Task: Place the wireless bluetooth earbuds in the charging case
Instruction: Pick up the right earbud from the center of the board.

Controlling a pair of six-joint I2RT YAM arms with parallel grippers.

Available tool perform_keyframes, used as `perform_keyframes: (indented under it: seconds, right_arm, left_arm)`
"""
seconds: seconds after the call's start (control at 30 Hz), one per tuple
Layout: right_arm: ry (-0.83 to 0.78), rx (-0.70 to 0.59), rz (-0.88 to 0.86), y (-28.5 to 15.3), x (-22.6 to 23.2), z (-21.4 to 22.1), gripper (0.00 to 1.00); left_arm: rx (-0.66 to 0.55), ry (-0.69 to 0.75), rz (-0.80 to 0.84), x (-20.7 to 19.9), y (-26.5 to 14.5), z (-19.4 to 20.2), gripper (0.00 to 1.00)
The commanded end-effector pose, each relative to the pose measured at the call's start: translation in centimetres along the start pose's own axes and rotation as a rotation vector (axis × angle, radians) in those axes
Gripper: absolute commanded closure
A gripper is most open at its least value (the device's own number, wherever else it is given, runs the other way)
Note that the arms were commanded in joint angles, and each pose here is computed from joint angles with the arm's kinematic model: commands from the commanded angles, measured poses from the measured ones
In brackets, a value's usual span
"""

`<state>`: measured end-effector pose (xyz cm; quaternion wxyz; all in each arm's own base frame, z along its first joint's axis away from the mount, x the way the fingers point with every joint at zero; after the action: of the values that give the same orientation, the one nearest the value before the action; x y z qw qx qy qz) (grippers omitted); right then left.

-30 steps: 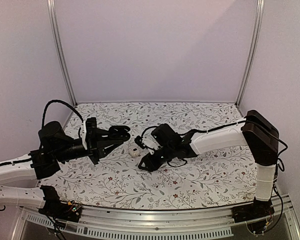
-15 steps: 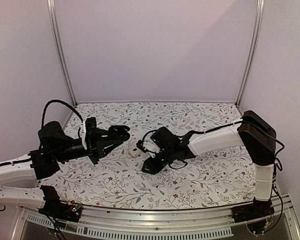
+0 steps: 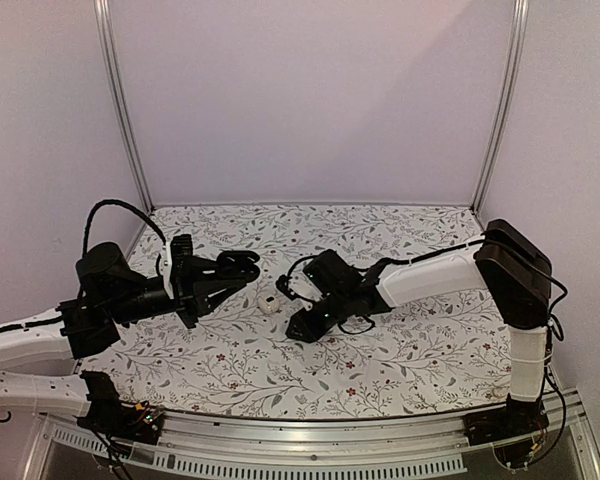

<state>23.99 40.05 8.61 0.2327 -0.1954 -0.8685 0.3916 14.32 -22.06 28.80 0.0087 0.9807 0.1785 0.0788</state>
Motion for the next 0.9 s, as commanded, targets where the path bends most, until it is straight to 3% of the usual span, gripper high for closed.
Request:
perform_keyframes:
  seconds: [0.0,0.53,0.7,0.87]
  right_arm:
    - [0.019,0.019,0.086,0.4,-1.7,0.4,0.68]
    - [0.009,0.020,0.148,0.1,-2.5,0.2,1.00]
    - [-0.017,-0.014,0.142,-1.2,-2.1,-0.4,1.00]
    - [-0.130,-0.184,0.112,-7.2,-0.6,-2.3,1.00]
  left_arm:
    - [-0.002,0.010,-0.024,0.4,-0.3,0.1,1.00]
    - [-0.002,0.011,-0.022,0.4,-0.3,0.1,1.00]
    - [0.004,0.006,-0.009,0.3,-0.2,0.2,1.00]
    - [0.017,0.011,0.025,0.0,-0.2,0.4,1.00]
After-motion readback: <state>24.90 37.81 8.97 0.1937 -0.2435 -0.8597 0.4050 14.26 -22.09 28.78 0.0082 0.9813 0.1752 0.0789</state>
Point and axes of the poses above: each gripper's point midway between its finger pads, its own y axis out along the fingers, its own x axis along the line the jaws close on, z = x × y, the point moved 7 cm from there along -y, back along the fingers, and after that the axes turned 3 degrees about -y, right-handed, at the moved point
